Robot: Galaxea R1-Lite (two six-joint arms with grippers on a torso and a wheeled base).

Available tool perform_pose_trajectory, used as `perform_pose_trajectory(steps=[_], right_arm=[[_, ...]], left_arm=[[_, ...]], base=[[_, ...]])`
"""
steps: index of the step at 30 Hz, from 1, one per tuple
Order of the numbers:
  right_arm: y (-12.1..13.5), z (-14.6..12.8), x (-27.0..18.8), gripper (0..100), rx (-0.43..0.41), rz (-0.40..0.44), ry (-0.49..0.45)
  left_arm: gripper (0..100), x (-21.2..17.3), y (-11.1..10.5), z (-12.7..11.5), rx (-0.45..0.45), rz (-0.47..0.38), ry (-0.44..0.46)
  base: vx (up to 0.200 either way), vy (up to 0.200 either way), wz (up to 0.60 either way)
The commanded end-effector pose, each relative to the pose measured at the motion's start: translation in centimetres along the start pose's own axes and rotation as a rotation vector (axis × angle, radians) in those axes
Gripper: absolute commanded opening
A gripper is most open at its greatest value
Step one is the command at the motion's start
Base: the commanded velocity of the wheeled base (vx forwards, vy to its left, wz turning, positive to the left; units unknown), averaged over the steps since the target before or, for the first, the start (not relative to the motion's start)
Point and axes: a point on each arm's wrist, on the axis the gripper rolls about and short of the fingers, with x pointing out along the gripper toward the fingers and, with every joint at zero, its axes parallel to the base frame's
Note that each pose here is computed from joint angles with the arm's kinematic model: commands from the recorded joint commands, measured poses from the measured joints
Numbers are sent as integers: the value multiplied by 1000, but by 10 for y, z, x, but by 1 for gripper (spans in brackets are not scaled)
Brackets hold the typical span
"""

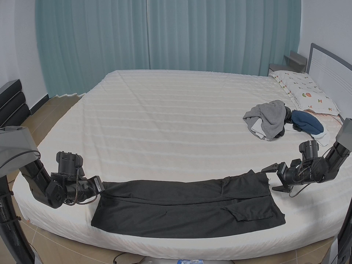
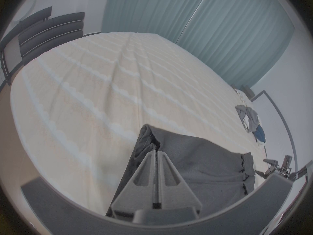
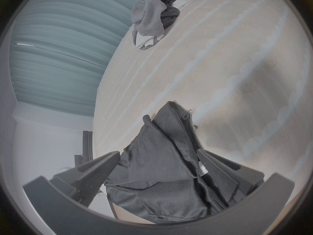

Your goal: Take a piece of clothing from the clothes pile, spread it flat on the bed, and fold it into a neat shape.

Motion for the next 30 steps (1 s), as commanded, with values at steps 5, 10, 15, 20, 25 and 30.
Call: perform_pose_trajectory(steps=[5, 10, 15, 20, 25, 30], right_arm=[[-1, -1, 0, 100, 1, -3, 4], [-1, -1, 0, 100, 1, -3, 4], [0, -1, 0, 100, 0, -2, 5], [1, 0, 0, 100, -3, 2, -2], [1, 0, -1, 100, -4, 3, -3], [1, 0, 0, 100, -4, 2, 0]], left_arm=[[0, -6, -1, 8, -4, -6, -28], [100, -4, 0, 6, -4, 2, -18], [100, -5, 3, 6, -7, 15, -2], [100, -5, 7, 23, -45, -1, -51], [100, 11, 2, 45, -121, -28, -102], [100, 44, 0, 52, -145, -34, -87]], base=[[0, 0, 0], [0, 0, 0], [0, 0, 0], [0, 0, 0], [0, 0, 0], [0, 0, 0]])
